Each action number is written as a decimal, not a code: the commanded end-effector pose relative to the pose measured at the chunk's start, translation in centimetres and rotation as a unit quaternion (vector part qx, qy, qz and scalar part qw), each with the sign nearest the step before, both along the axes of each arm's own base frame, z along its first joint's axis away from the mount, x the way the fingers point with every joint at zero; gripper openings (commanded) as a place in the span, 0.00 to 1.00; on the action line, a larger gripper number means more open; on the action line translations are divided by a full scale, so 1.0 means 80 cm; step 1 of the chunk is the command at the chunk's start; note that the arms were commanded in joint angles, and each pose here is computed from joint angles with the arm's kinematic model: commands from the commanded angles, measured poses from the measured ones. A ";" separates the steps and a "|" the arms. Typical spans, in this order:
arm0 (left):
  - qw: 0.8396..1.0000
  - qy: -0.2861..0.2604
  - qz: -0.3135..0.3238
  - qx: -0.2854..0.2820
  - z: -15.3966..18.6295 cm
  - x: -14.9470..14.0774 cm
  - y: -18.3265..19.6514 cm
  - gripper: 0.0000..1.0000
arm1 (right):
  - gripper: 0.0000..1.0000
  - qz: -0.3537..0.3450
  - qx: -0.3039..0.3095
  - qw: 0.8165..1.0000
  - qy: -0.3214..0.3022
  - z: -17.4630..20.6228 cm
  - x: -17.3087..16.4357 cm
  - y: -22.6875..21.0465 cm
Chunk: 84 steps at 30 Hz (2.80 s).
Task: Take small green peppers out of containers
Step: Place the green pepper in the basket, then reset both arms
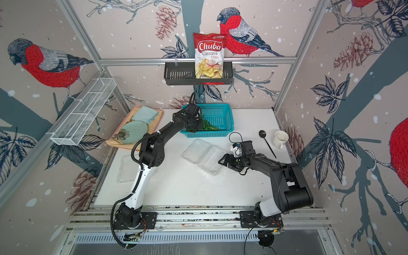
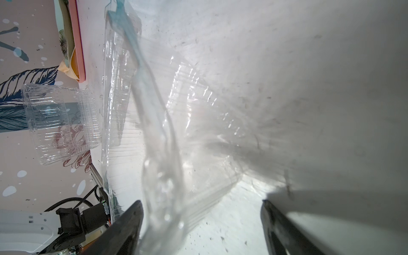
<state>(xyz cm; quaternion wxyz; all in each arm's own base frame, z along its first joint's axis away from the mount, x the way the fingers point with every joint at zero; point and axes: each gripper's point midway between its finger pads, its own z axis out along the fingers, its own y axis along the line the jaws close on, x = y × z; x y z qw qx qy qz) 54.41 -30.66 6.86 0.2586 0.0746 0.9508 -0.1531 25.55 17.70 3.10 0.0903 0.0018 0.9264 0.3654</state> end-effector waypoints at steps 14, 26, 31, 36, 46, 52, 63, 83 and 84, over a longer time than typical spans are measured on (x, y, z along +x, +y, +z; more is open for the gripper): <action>0.995 -0.091 0.030 -0.035 0.215 -0.041 0.036 1.00 | 0.99 -0.091 -0.159 0.982 -0.040 0.041 0.024 -0.085; 0.970 -0.154 0.188 0.015 0.259 -0.156 0.203 0.97 | 0.99 -0.273 -0.191 0.928 -0.164 0.126 0.097 -0.212; 0.941 -0.189 0.281 0.031 0.234 -0.188 0.300 0.98 | 0.99 -0.298 -0.236 0.897 -0.227 0.136 0.131 -0.248; 0.900 -0.270 0.317 0.132 0.198 -0.229 0.370 0.97 | 0.99 -0.310 -0.273 0.863 -0.289 0.145 0.149 -0.268; 0.876 -0.320 0.318 0.169 0.096 -0.241 0.416 0.99 | 0.99 -0.314 -0.311 0.832 -0.335 0.095 0.143 -0.282; 0.889 -0.354 0.236 0.172 0.073 -0.195 0.387 1.00 | 0.99 -0.306 -0.312 0.825 -0.358 0.078 0.160 -0.276; 0.866 -0.441 0.223 0.079 0.076 -0.225 0.408 1.00 | 0.99 -0.297 -0.337 0.774 -0.447 0.106 0.191 -0.249; 0.895 -0.407 0.163 0.077 0.064 -0.198 0.384 1.00 | 1.00 -0.303 -0.306 0.739 -0.518 0.120 0.143 -0.240; 0.895 -0.408 0.163 0.076 0.065 -0.199 0.384 1.00 | 1.00 -0.303 -0.306 0.738 -0.519 0.120 0.143 -0.240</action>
